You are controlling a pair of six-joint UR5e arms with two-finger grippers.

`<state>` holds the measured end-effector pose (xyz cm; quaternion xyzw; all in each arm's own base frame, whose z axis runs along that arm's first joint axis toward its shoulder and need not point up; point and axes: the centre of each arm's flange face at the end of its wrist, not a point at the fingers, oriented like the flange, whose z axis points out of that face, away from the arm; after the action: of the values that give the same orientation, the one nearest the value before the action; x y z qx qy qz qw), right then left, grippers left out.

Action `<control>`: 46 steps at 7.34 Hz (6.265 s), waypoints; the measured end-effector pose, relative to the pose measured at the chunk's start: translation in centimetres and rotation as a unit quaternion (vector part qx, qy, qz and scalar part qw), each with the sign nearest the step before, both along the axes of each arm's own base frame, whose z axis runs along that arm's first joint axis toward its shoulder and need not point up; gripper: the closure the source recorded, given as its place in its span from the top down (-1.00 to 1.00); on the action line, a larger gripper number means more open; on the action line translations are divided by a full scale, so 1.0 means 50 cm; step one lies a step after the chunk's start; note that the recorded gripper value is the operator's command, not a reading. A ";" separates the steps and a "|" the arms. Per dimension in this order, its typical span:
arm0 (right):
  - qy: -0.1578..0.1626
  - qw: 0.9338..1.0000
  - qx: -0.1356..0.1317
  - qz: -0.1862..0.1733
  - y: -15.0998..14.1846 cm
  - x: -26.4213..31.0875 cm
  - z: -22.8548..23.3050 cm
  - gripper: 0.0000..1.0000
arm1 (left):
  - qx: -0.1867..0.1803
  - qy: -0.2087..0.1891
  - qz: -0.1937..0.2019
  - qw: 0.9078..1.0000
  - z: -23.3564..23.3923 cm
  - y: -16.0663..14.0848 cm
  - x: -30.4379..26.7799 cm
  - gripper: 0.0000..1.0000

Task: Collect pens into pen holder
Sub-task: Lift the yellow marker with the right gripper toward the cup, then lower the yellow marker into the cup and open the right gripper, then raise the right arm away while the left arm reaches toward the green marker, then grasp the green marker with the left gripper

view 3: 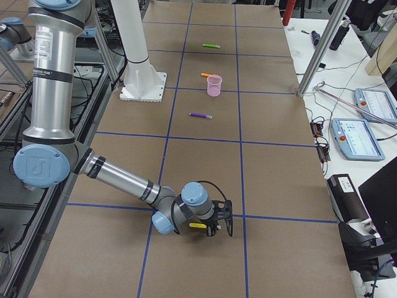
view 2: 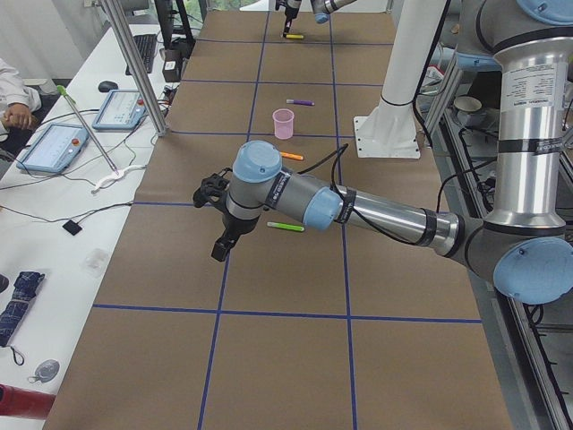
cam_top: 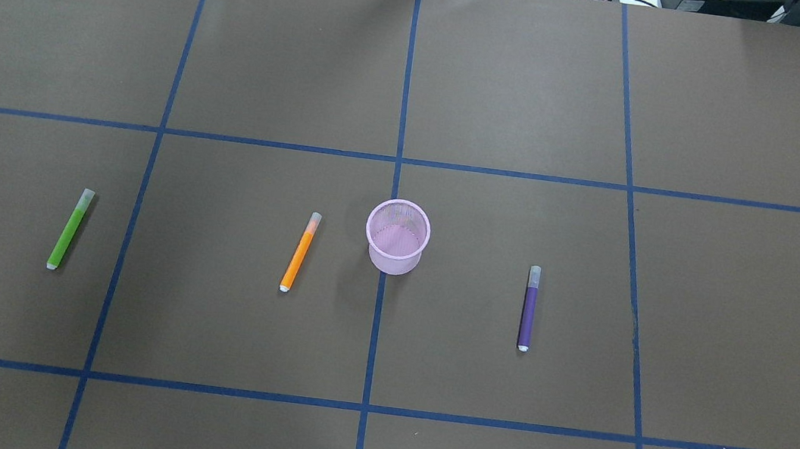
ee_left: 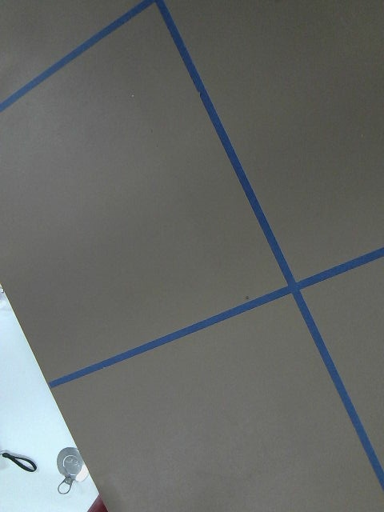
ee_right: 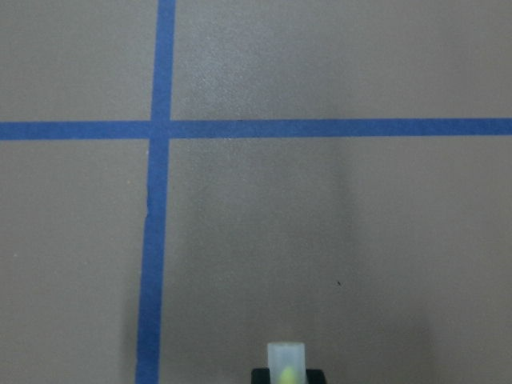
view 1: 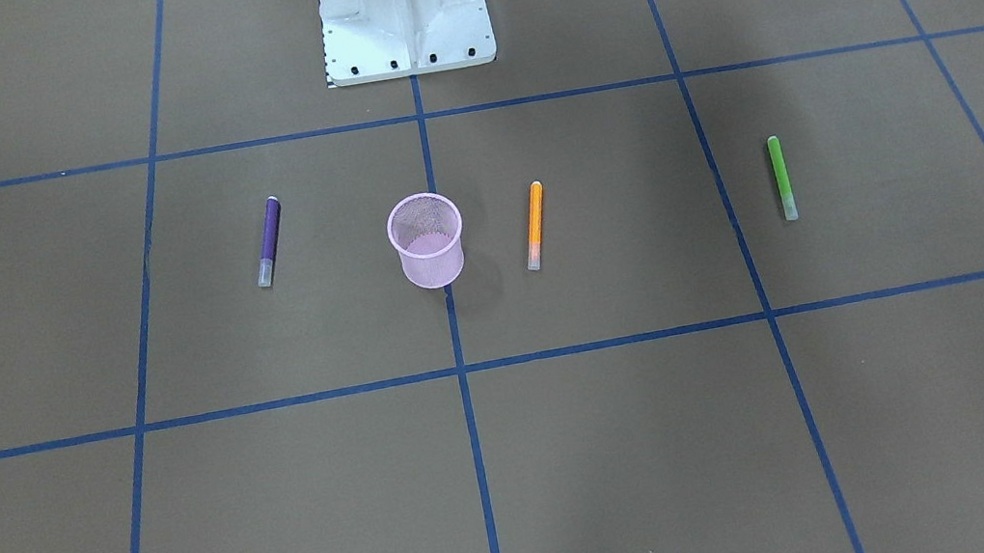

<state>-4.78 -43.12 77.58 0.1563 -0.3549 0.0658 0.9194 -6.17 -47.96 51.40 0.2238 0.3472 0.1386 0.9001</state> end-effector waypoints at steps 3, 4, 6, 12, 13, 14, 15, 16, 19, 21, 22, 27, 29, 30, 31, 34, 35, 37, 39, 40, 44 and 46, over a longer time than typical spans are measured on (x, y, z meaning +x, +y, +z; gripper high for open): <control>-0.045 0.994 0.095 0.015 -0.080 -0.026 -0.226 -1.00 | 0.000 0.000 0.000 1.000 0.000 0.002 0.000 1.00; -0.077 0.989 0.124 0.026 -0.122 -0.055 -0.336 -1.00 | 0.007 0.000 0.001 1.000 -0.003 0.001 0.000 1.00; -0.156 0.970 0.185 -0.001 -0.203 -0.227 -0.586 -1.00 | 0.031 0.003 -0.004 0.999 -0.009 -0.002 0.002 1.00; -0.228 0.917 0.315 0.086 -0.019 -0.775 -1.004 -1.00 | 0.042 0.007 0.000 0.999 -0.012 -0.005 0.020 1.00; -0.216 0.914 0.325 0.108 0.016 -0.834 -1.055 -1.00 | 0.040 0.007 0.001 0.999 -0.007 -0.005 0.022 1.00; -0.199 0.913 0.336 0.121 0.048 -0.877 -1.093 -1.00 | 0.037 0.007 0.002 0.999 0.000 -0.006 0.023 1.00; -0.183 0.910 0.349 0.125 0.074 -0.905 -1.118 -1.00 | 0.035 0.007 0.002 0.999 0.007 -0.007 0.023 1.00; -0.174 0.909 0.358 0.125 0.098 -0.927 -1.130 -1.00 | 0.035 0.007 0.002 0.999 0.013 -0.008 0.024 1.00; -0.157 0.908 0.366 0.132 0.176 -0.991 -1.129 0.61 | 0.034 0.007 0.002 0.999 0.025 -0.011 0.024 1.00; -0.153 0.908 0.367 0.133 0.188 -1.002 -1.125 0.78 | 0.034 0.007 0.002 0.999 0.026 -0.011 0.024 1.00; -0.152 0.908 0.367 0.133 0.189 -1.001 -1.134 0.84 | 0.034 0.007 0.002 0.999 0.026 -0.011 0.024 1.00; -0.131 0.950 0.270 0.083 0.066 -0.899 -1.227 0.97 | 0.007 0.061 0.031 0.998 0.010 -0.008 0.103 1.00; -0.097 0.974 0.196 0.054 -0.031 -0.835 -1.187 0.98 | -0.028 0.094 0.021 0.995 -0.008 -0.004 0.188 1.00; -0.086 0.984 0.151 0.035 -0.087 -0.782 -1.167 0.99 | -0.044 0.103 0.018 0.994 -0.013 0.000 0.234 1.00; -0.087 0.991 0.099 0.011 -0.150 -0.704 -1.147 0.99 | -0.058 0.098 0.015 0.993 -0.012 0.004 0.284 1.00; -0.081 0.994 0.036 -0.057 -0.273 -0.412 -1.047 0.99 | -0.092 0.080 -0.034 0.992 -0.018 0.033 0.478 1.00; -0.074 0.993 0.042 -0.079 -0.285 -0.321 -0.992 0.99 | -0.102 0.076 -0.043 0.991 -0.021 0.053 0.551 1.00; -0.062 0.991 0.058 -0.108 -0.291 -0.192 -0.902 0.99 | -0.110 0.067 -0.039 0.991 -0.012 0.076 0.640 0.86; -0.056 0.990 0.063 -0.117 -0.286 -0.152 -0.866 0.99 | -0.112 0.062 -0.026 0.991 -0.006 0.063 0.700 0.71; -0.052 0.989 0.066 -0.121 -0.284 -0.140 -0.853 0.99 | -0.112 0.061 -0.020 0.992 -0.005 0.051 0.731 0.54; -0.049 0.989 0.069 -0.124 -0.280 -0.122 -0.836 0.99 | -0.114 0.055 -0.011 0.992 0.005 0.046 0.758 0.30; -0.049 0.989 0.070 -0.124 -0.280 -0.121 -0.836 0.99 | -0.113 0.056 -0.009 0.992 0.024 0.063 0.748 0.25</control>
<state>-10.84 -57.12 35.78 0.1714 -0.4196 -0.0658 0.8889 31.22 -44.83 52.61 0.1310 0.4086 0.0777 0.8999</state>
